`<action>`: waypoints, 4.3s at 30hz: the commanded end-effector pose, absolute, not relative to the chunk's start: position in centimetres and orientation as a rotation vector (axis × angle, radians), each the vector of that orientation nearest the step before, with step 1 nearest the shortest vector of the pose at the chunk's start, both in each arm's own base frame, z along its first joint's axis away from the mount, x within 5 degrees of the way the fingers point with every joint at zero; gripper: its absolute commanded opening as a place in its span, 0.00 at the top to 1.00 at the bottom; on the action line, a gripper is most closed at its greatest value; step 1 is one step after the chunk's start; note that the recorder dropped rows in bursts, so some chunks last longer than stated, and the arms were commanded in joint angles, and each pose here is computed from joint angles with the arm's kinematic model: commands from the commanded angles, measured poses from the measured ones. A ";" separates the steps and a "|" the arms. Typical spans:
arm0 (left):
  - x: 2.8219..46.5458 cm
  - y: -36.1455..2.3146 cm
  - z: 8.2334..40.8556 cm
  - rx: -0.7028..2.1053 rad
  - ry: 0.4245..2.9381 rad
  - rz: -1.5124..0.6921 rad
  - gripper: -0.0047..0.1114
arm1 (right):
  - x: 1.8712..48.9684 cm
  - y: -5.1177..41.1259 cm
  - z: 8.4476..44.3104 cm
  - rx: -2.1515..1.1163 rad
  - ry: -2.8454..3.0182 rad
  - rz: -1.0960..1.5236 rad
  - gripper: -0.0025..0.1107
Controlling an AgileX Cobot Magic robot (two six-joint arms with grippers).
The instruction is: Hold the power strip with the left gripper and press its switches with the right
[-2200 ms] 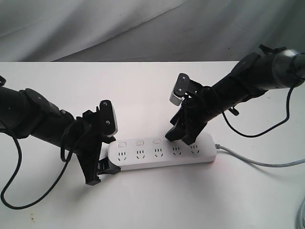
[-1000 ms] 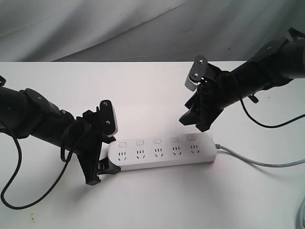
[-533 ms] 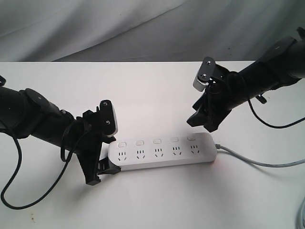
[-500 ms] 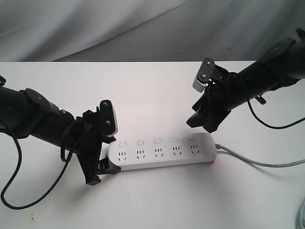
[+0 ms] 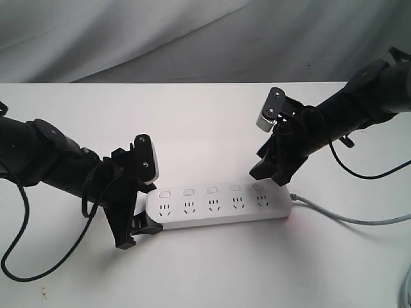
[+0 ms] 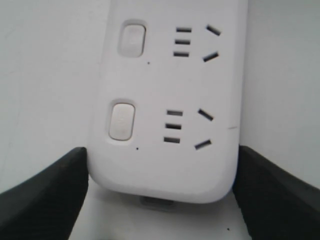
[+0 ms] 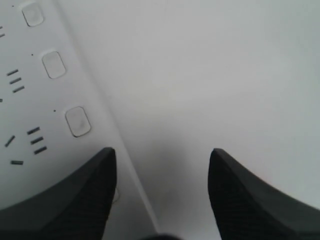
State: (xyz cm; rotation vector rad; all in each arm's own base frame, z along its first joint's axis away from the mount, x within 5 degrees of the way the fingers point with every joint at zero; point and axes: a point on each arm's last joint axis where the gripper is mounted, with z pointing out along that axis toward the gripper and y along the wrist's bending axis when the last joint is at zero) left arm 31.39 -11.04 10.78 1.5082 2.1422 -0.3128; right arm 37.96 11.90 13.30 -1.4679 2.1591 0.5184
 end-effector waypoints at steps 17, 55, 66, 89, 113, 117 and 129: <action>31.6 -11.0 10.8 1.504 2.141 -0.298 0.48 | 37.5 11.8 11.1 -1.529 2.207 0.564 0.52; 31.6 -11.0 10.8 1.504 2.141 -0.298 0.48 | 38.3 10.3 10.0 -1.454 2.255 0.528 0.53; 31.6 -11.0 10.8 1.504 2.141 -0.298 0.48 | 38.2 10.3 10.0 -1.453 2.257 0.536 0.55; 31.6 -11.0 10.8 1.504 2.141 -0.298 0.48 | 37.6 10.1 8.4 -1.557 2.286 0.568 0.55; 31.6 -11.0 10.8 1.504 2.141 -0.298 0.48 | 37.7 10.7 17.2 -1.399 2.114 0.501 0.55; 31.6 -11.0 10.8 1.504 2.141 -0.298 0.48 | 37.0 10.6 21.2 -1.384 2.025 0.432 0.55; 31.6 -11.0 10.8 1.504 2.141 -0.298 0.48 | 31.3 10.0 32.0 -1.260 1.836 0.349 0.79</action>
